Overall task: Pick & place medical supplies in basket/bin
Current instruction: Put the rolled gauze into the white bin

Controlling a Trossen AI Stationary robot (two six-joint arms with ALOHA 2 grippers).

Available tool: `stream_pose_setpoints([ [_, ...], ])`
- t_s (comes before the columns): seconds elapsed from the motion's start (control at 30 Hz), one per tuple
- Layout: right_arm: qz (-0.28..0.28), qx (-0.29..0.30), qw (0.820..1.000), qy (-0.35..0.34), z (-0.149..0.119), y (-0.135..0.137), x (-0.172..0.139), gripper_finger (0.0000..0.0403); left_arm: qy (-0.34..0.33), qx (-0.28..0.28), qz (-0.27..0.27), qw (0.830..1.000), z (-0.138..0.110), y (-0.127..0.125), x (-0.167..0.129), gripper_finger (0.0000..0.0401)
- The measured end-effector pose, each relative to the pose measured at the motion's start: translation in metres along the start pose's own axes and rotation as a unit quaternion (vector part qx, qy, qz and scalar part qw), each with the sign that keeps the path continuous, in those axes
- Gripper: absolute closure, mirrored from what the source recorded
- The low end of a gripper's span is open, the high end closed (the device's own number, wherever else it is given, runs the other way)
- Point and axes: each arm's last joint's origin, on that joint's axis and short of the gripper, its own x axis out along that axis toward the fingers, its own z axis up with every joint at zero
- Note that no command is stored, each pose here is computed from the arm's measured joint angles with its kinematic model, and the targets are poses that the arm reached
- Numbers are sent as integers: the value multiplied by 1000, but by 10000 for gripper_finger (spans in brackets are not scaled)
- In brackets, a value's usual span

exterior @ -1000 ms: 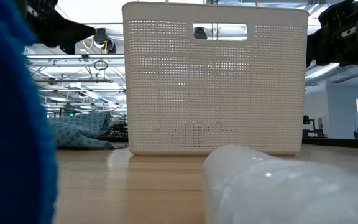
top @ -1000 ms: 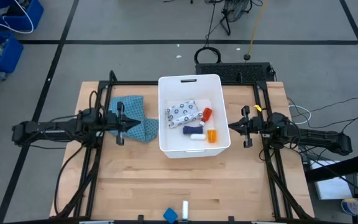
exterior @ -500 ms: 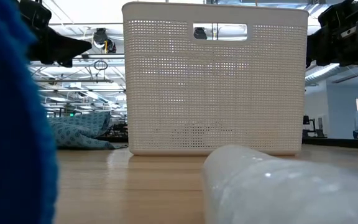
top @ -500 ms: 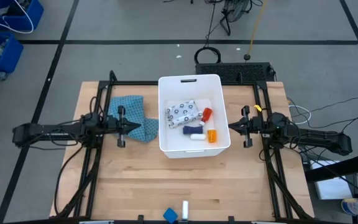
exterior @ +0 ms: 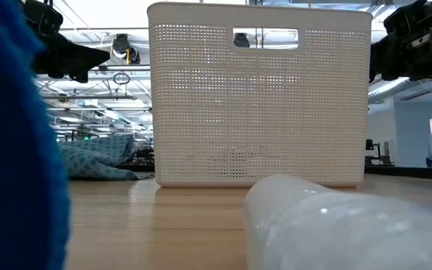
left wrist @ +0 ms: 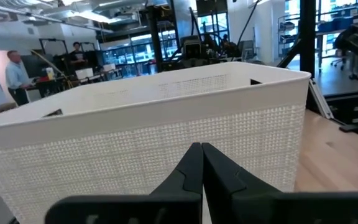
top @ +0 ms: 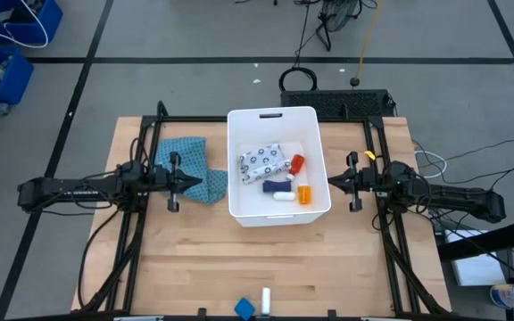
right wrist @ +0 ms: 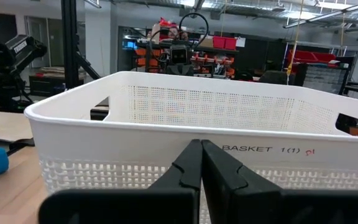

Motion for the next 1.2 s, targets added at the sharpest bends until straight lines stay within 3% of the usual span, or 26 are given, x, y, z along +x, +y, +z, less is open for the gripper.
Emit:
stream_pose_setpoints([
  [0.87,0,0,1000,10,-2,0,0,403,6,-36,23,999,-1,1,0,373],
  [1.2,-1,12,1000,-24,5,0,0,403,5,-63,23,998,-1,1,0,373],
])
